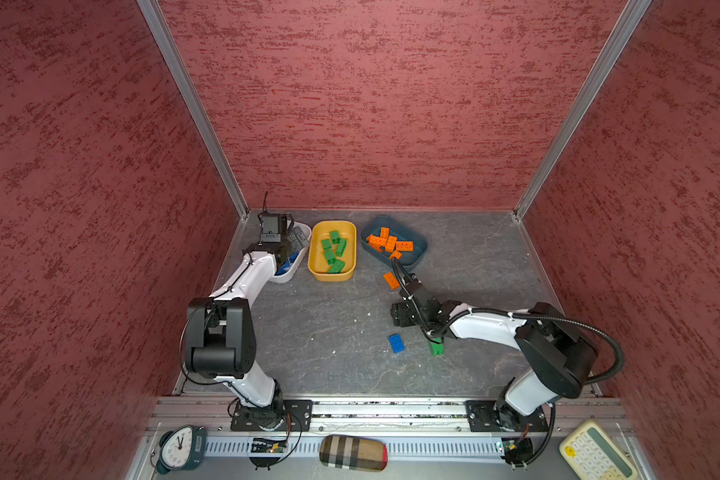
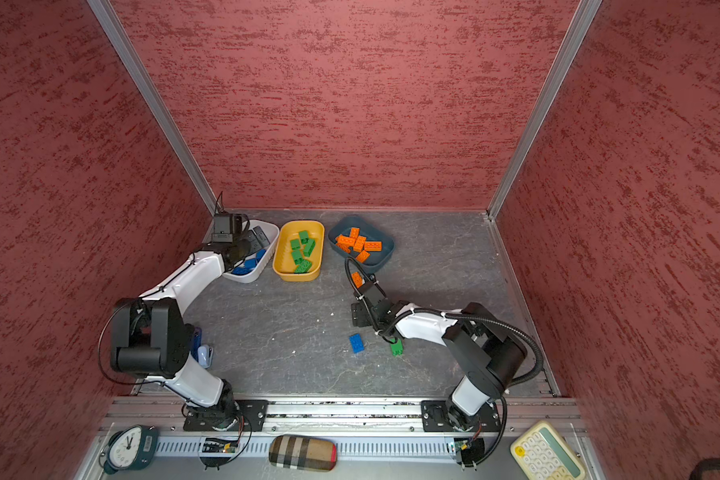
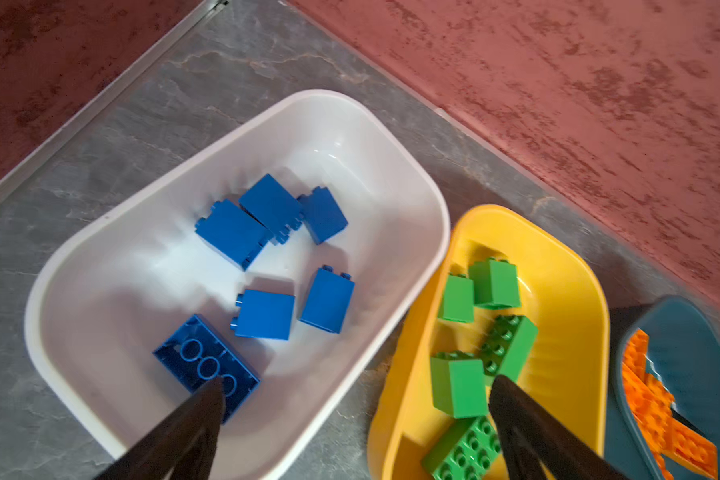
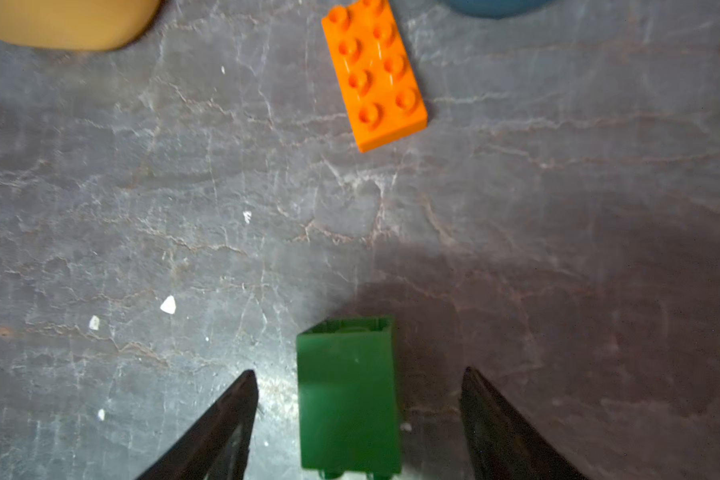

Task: Sort the legos into containers by color
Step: 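Lower the right gripper onto a green brick and grasp it while left withdraws, then carry the green brick into the yellow tub and release it with right gripper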

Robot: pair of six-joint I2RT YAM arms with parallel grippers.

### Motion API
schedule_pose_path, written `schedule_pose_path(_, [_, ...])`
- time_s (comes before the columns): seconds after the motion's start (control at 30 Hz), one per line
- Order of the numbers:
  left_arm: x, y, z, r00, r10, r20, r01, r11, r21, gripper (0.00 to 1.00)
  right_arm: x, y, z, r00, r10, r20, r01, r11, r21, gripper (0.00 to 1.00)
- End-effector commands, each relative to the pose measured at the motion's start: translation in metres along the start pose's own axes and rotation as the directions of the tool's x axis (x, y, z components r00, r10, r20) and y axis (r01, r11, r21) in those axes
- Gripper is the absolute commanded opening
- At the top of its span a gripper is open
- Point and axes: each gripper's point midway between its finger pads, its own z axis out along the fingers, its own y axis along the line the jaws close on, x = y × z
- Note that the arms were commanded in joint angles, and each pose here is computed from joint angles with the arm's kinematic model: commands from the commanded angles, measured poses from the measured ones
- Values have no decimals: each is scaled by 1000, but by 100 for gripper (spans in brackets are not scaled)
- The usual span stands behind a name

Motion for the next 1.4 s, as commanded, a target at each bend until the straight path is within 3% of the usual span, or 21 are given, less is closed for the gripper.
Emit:
schedule_pose_path(0.0, [4,-33,-14,1000,0,28,-5,985,172,100,-1,-6,0,999,-32,-3,32,995,90,70])
schedule_pose_path(0.1, [15,-48,-21,999,-28,31,19,965,261,99,-5,0,2,999,-53,9,52,995,80,62])
schedule_pose_path(0.47, [16,-48,-31,996,-18,87,-4,972,236,100,-9,5,6,997,-71,2,71,994,89,44])
schedule_pose_path(0.73, [20,-50,-27,998,-24,65,7,969,247,99,-11,13,4,997,-78,3,78,996,50,34])
schedule_pose_path(0.93, [19,-51,-29,997,-27,71,9,968,251,100,-52,39,-15,984,-94,150,100,994,-37,29])
schedule_pose_path(1.1, [18,-51,-33,996,-36,77,15,968,250,99,-105,85,-25,952,-127,279,172,975,-142,28])
schedule_pose_path(1.37, [24,-51,-34,997,-54,57,38,970,241,99,-178,162,-1,907,-139,398,263,924,-276,28])
